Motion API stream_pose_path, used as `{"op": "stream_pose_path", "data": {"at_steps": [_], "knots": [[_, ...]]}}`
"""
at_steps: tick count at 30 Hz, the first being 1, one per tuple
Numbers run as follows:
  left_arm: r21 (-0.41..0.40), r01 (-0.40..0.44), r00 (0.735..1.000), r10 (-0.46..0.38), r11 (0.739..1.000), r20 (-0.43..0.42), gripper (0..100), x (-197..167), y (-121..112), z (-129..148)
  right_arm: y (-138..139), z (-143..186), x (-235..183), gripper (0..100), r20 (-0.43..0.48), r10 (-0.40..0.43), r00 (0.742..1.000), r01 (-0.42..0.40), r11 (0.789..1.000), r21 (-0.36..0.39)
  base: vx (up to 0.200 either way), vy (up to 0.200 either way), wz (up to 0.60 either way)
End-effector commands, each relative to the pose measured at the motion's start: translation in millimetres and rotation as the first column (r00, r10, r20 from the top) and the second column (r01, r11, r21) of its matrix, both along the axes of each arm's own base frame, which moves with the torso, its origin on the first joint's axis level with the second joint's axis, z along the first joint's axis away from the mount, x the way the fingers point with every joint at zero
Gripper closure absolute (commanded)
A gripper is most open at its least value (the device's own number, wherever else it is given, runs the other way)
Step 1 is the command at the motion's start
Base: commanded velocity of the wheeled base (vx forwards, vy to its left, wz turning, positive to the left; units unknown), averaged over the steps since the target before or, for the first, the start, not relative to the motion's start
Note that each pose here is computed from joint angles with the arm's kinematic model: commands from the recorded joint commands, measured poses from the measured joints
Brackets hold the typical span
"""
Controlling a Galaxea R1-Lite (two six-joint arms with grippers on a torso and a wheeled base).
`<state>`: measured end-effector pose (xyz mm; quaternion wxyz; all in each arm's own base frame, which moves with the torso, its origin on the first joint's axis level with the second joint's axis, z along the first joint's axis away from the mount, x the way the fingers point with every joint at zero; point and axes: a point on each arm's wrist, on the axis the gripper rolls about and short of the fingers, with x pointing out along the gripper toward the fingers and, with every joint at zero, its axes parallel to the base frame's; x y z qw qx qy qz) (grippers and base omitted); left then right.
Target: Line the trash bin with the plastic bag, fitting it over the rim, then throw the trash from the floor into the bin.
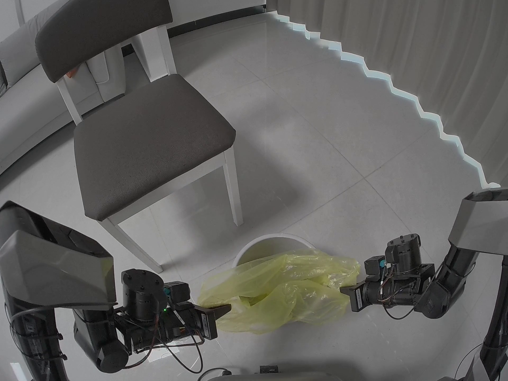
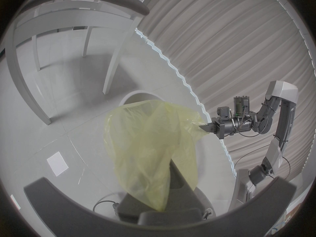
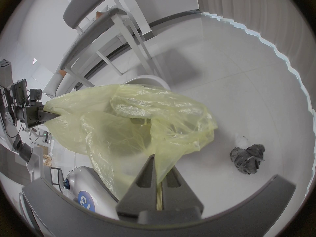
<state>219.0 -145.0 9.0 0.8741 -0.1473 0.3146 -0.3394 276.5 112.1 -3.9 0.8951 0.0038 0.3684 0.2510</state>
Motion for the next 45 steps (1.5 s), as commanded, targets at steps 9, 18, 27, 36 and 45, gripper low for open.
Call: {"op": "stream_pose_path", "data": {"at_steps": [9,18,27,36,45], "knots": [[0.020,-0.021,0.999,0.022,1.000,-0.034,100,-3.9,11.4,-4.2,-11.3,-0.1,-4.4,100,-0.003,-0.007,1.000,0.006,1.000,-0.027,0.000,0.000,0.00],[0.042,-0.032,0.998,0.034,0.999,-0.057,100,7.3,9.5,-33.8,-5.3,-28.2,9.7,100,-0.035,0.013,0.999,-0.015,0.998,-0.056,0.000,0.000,0.00],[0.018,-0.037,0.998,0.038,0.999,-0.041,100,15.8,11.7,-32.2,-0.9,-29.5,18.8,100,-0.018,0.023,1.000,-0.023,0.999,-0.047,0.000,0.000,0.00],[0.003,-0.033,0.999,0.033,0.999,-0.020,100,23.1,5.9,-32.9,-12.8,4.7,7.5,0,0.054,0.016,0.998,-0.014,0.999,-0.045,0.000,0.000,0.00],[0.015,-0.027,0.999,0.028,1.000,-0.030,0,19.0,6.2,-34.4,8.8,50.6,29.2,0,0.154,0.060,0.986,-0.058,0.998,-0.018,0.000,0.000,0.00]]}}
